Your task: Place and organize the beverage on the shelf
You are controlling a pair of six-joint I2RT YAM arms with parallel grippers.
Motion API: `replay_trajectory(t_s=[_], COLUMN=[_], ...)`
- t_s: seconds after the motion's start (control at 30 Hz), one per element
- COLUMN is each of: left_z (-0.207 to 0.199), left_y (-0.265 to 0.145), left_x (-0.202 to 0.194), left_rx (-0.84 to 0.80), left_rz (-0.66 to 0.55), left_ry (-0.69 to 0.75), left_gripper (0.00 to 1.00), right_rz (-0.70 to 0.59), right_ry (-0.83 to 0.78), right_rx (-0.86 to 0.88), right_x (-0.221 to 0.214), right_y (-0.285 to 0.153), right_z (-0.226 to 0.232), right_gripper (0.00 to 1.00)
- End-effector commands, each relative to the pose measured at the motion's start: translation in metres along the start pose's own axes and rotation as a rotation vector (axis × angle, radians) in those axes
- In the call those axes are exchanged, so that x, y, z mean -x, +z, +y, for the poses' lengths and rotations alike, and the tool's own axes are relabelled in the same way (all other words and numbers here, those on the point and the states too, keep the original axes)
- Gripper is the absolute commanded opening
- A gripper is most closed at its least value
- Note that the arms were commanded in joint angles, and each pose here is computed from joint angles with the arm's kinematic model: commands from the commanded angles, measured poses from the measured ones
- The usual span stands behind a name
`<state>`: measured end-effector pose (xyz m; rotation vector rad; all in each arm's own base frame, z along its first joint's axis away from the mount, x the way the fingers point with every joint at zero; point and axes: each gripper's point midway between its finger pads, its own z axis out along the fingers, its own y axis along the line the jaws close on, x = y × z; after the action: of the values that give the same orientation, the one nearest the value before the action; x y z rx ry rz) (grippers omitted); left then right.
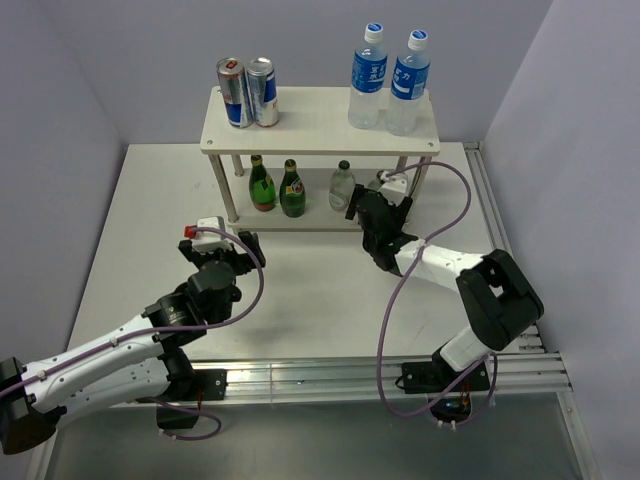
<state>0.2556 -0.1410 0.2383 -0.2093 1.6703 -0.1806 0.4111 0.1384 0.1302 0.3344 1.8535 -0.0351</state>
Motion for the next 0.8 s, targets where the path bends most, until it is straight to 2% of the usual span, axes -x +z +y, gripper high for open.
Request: replay_trajectory(t_s=[0.0,0.3,0.43,0.47,0.57,0.73,0.77], left_z=[-0.002,-0.002,0.001,-0.001,-0.003,-0.01,-0.02], left_y=[0.0,-0.001,-0.001,-0.001,-0.001,-0.002,-0.004], left_x=[0.005,0.007,0.003,0.002,0.001,0.006,0.009], left_rx=[-0.01,-0.011,-0.001,-0.005,-0.013,-0.04,-0.092], left_rz=[-0.011,-0.014,0.001,0.003,0.01,0.015,0.03], left_ry=[-0.037,-0.045,-0.028,-0.031,-0.033,-0.046,-0.045], left_gripper=[0.99,0.99,0.99,0.99,0.99,0.99,0.99], right_rz=[-0.054,-0.06,-0.066,-0.051,-0.004,-0.015,-0.021], right_ry=[0.049,0.077,0.051,0.023,0.024,0.032,0.029], right_rx=[0.045,0.133,0.184,0.241,0.341,0.369,0.368], right_x=[0.021,0.03,0.032,0.031,0.033,0.06,0.071], right_y=[-0.016,-0.058,-0.113,-0.146,-0.204,-0.251,-0.257], right_z=[0.004,0.005,0.018,0.028,0.033,0.003,-0.009], right_gripper=[1.0,1.0,0.99,0.99,1.0,1.0,1.0])
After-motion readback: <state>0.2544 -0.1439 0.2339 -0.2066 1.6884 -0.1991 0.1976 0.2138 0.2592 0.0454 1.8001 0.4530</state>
